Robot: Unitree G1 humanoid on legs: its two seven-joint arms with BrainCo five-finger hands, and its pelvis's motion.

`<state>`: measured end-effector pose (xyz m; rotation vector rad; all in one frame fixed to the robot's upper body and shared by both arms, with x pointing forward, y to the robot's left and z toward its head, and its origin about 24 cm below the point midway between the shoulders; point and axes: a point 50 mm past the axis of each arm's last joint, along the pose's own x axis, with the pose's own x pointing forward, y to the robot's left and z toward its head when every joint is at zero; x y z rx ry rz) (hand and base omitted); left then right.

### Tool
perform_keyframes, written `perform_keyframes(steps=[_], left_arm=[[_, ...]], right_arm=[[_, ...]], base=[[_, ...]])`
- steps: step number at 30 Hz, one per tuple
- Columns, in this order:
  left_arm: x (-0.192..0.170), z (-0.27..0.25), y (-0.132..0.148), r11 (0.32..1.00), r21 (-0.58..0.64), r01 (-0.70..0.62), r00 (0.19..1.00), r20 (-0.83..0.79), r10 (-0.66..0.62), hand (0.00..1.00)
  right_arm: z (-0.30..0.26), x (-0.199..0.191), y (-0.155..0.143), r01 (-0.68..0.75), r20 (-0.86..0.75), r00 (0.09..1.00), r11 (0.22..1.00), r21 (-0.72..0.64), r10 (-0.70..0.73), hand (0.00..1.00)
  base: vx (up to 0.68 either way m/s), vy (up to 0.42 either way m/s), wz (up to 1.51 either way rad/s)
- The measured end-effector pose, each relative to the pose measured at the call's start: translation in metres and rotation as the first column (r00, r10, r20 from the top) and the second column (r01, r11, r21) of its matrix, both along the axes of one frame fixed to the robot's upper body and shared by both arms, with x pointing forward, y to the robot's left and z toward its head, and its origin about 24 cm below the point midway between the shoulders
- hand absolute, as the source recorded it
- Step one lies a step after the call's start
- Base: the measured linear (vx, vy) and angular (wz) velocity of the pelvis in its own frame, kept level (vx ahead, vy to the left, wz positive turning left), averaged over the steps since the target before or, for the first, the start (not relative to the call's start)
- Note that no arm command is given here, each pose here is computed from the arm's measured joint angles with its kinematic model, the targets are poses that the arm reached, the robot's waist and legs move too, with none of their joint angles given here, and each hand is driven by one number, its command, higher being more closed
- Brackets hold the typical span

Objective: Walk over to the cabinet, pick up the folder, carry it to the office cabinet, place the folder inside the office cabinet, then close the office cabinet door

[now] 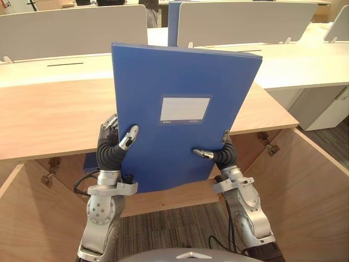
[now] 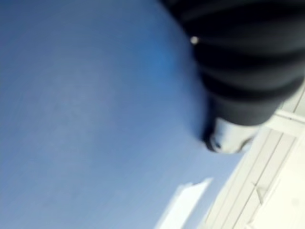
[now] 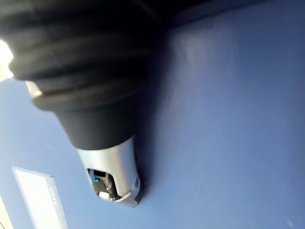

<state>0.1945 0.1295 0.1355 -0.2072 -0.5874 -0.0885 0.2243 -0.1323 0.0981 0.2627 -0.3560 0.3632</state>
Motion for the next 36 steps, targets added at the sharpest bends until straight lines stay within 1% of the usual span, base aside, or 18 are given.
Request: perform_keyframes(steps=[4, 5, 17, 28, 30, 33, 36], left_arm=[[0.003, -0.008, 0.0, 1.0, -0.004, 0.009, 0.999, -0.031, -0.009, 1.0], [0.004, -0.009, 0.001, 1.0, -0.005, 0.005, 0.999, -0.038, -0.005, 0.0], [0.005, -0.013, 0.006, 1.0, -0.004, -0.025, 0.998, -0.052, 0.025, 0.0], [-0.005, -0.029, 0.016, 0.995, -0.024, -0.093, 0.987, -0.137, 0.088, 0.0], [-0.008, -0.032, 0.018, 0.996, -0.014, -0.091, 0.984, -0.154, 0.088, 0.0], [-0.01, -0.035, 0.019, 0.997, -0.001, -0.074, 0.983, -0.169, 0.073, 0.0], [-0.013, -0.039, 0.024, 0.997, -0.014, -0.08, 0.98, -0.185, 0.076, 0.0]], right_arm=[[-0.006, 0.003, 0.0, -0.008, -0.023, 1.0, 1.0, -0.02, 0.007, 1.0], [-0.006, 0.004, 0.0, -0.009, -0.024, 1.0, 1.0, -0.023, 0.009, 1.0], [-0.004, 0.005, 0.004, 0.01, -0.011, 1.0, 0.999, -0.049, -0.011, 1.0], [-0.001, 0.005, 0.008, 0.067, 0.04, 0.997, 0.988, -0.14, -0.062, 1.0], [0.002, 0.005, 0.006, 0.089, 0.058, 0.995, 0.984, -0.156, -0.081, 1.0], [0.005, 0.006, -0.002, 0.169, 0.073, 0.985, 0.974, -0.153, -0.159, 1.0], [0.005, 0.007, -0.006, 0.193, 0.076, 0.98, 0.969, -0.152, -0.183, 1.0]], base=[[-0.02, -0.003, 0.05], [-0.04, 0.0, 0.0], [-0.01, 0.0, 0.0], [-0.01, 0.0, 0.02], [0.0, 0.0, 0.1], [-0.01, -0.004, 0.2], [-0.02, 0.005, 0.07]])
